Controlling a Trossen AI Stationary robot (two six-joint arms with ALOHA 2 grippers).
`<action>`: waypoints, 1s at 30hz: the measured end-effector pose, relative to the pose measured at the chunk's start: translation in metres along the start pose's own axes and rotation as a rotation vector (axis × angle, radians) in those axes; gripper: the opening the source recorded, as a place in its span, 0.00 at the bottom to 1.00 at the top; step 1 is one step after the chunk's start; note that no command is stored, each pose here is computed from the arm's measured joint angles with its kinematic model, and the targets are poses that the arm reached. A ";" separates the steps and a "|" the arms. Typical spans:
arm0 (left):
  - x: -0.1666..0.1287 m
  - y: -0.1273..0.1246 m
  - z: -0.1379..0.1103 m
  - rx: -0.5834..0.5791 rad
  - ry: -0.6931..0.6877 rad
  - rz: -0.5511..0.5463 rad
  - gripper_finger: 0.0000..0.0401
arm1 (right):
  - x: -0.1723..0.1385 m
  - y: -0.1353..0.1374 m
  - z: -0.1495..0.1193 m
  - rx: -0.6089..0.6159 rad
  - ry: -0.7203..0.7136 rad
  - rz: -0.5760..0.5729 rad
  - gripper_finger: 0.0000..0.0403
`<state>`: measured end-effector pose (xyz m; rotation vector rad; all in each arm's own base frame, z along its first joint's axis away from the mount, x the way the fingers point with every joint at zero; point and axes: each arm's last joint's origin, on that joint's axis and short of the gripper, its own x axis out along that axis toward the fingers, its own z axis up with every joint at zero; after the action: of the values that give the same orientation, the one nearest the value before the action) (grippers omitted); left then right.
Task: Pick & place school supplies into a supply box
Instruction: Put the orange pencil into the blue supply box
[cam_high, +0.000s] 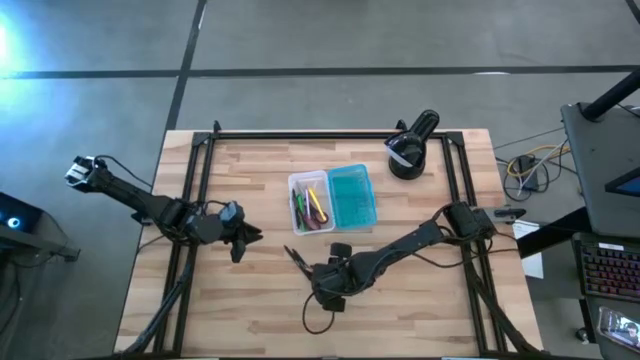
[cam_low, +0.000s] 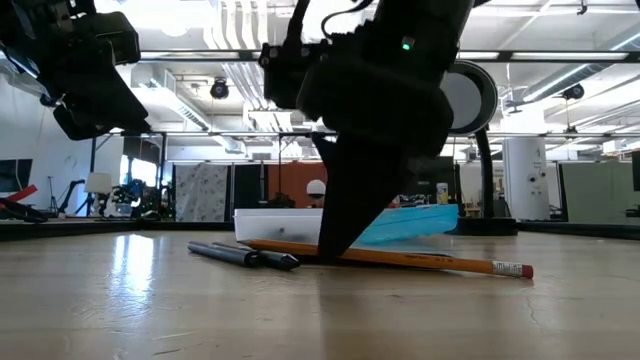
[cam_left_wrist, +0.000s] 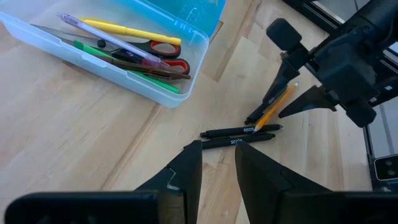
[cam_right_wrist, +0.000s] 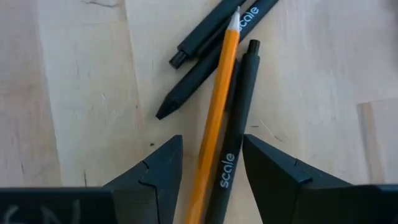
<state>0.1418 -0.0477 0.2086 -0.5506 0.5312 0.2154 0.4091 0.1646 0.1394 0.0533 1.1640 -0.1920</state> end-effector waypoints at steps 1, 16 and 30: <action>0.000 0.000 0.000 0.000 0.000 0.000 0.20 | 0.001 0.000 0.000 0.001 -0.002 0.001 0.39; 0.000 0.000 0.000 0.000 0.000 0.000 0.20 | -0.002 0.007 -0.001 -0.014 -0.003 0.011 0.33; 0.000 0.000 0.000 0.019 0.002 0.001 0.20 | 0.008 0.005 -0.006 -0.024 0.020 -0.033 0.32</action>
<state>0.1416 -0.0477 0.2084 -0.5321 0.5348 0.2107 0.4075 0.1698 0.1289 0.0147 1.1875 -0.2073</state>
